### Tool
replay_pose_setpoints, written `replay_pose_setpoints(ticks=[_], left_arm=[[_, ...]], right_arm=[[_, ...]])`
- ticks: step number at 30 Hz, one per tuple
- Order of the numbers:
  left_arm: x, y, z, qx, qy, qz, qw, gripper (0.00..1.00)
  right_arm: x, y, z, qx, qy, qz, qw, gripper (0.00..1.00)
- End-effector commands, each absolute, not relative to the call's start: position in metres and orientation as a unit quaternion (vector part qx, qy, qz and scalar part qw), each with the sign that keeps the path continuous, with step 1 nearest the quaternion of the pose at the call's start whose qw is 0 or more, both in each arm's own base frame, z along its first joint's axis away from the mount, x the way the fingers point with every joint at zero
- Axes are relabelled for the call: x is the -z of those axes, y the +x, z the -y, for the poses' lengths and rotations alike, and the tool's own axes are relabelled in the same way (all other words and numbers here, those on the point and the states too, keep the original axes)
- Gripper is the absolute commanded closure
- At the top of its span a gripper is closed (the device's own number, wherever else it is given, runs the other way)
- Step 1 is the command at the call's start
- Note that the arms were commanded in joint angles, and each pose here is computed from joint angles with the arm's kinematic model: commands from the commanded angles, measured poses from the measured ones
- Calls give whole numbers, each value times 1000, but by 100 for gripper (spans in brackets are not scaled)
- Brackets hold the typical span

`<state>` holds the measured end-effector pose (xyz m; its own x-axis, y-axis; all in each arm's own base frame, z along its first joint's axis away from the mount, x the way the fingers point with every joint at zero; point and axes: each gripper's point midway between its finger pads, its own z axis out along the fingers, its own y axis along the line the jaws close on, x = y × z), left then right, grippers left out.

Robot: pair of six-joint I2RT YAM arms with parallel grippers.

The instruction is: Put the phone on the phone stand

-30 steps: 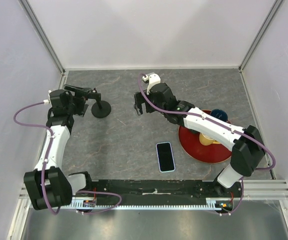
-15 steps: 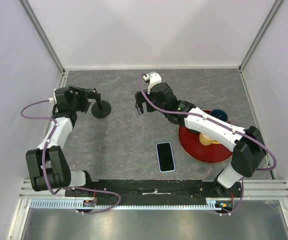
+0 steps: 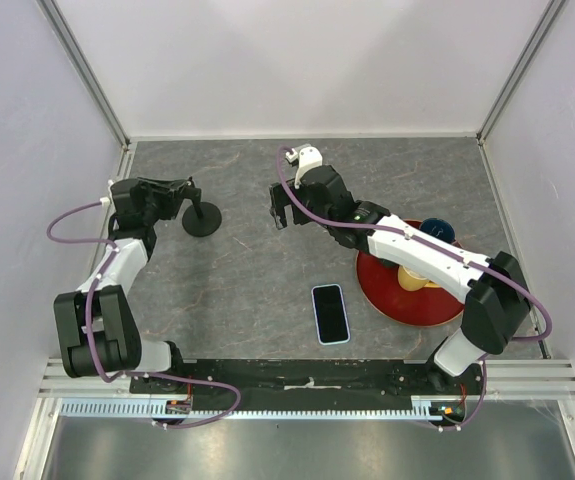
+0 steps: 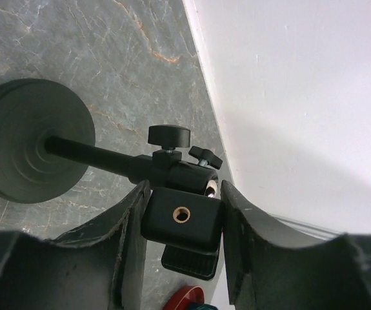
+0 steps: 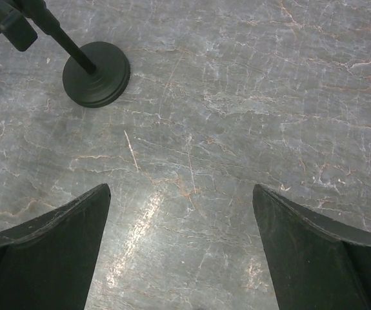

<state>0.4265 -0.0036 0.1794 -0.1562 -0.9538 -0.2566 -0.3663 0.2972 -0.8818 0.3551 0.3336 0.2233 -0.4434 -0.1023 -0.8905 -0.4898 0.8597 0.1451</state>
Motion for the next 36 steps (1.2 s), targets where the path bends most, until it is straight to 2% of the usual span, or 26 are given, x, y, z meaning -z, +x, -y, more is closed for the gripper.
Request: replay_pose_setpoints(ticks=[1, 4, 12, 17, 23, 36], left_arm=[[-176, 421, 23, 387, -471, -683, 402, 90], [-173, 417, 37, 421, -467, -683, 371, 98], [-180, 390, 65, 451, -476, -671, 345, 98], [-170, 370, 80, 398, -516, -695, 303, 98], [-167, 354, 99, 404, -551, -682, 261, 98], [-133, 342, 125, 426, -564, -662, 248, 98]], right_arm=[[-228, 361, -334, -188, -177, -822, 507, 2], [-229, 361, -333, -187, -177, -822, 508, 2], [-225, 362, -334, -186, -177, -824, 505, 2], [-223, 363, -336, -189, -178, -825, 501, 2], [-223, 362, -337, -190, -179, -825, 502, 2], [-221, 363, -336, -186, -179, -826, 501, 2]])
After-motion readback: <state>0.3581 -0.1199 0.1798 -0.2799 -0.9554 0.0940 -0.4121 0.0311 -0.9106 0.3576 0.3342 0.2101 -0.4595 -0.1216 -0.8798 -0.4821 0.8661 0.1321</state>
